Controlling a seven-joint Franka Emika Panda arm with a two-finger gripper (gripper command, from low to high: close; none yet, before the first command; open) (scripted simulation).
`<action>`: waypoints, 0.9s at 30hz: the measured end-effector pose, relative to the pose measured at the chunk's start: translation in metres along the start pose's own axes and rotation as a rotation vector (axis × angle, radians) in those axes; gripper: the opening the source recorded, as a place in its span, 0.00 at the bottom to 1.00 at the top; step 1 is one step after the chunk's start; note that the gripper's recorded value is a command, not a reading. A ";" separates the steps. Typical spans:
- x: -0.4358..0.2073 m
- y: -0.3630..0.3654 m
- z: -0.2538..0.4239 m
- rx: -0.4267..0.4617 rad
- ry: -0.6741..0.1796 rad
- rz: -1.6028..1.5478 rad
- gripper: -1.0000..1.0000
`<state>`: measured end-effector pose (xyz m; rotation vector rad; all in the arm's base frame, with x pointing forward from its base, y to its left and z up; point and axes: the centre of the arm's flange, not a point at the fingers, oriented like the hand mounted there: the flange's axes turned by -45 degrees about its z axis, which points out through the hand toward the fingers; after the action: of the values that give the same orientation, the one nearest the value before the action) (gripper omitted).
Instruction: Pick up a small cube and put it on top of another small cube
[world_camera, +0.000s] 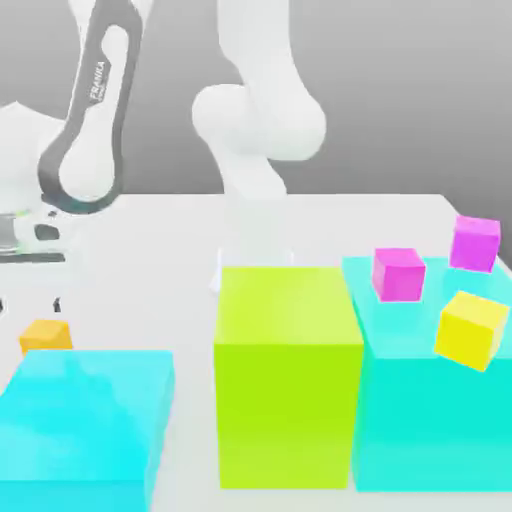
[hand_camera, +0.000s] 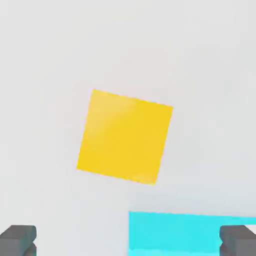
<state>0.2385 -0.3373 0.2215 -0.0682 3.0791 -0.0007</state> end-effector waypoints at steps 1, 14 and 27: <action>0.000 0.000 0.000 0.000 0.000 0.000 0.50; 0.036 -0.003 0.086 0.007 0.062 0.211 0.00; 0.033 -0.007 0.046 0.021 0.062 0.206 0.00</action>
<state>0.2092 -0.3459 0.1736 0.2544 3.1307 -0.0263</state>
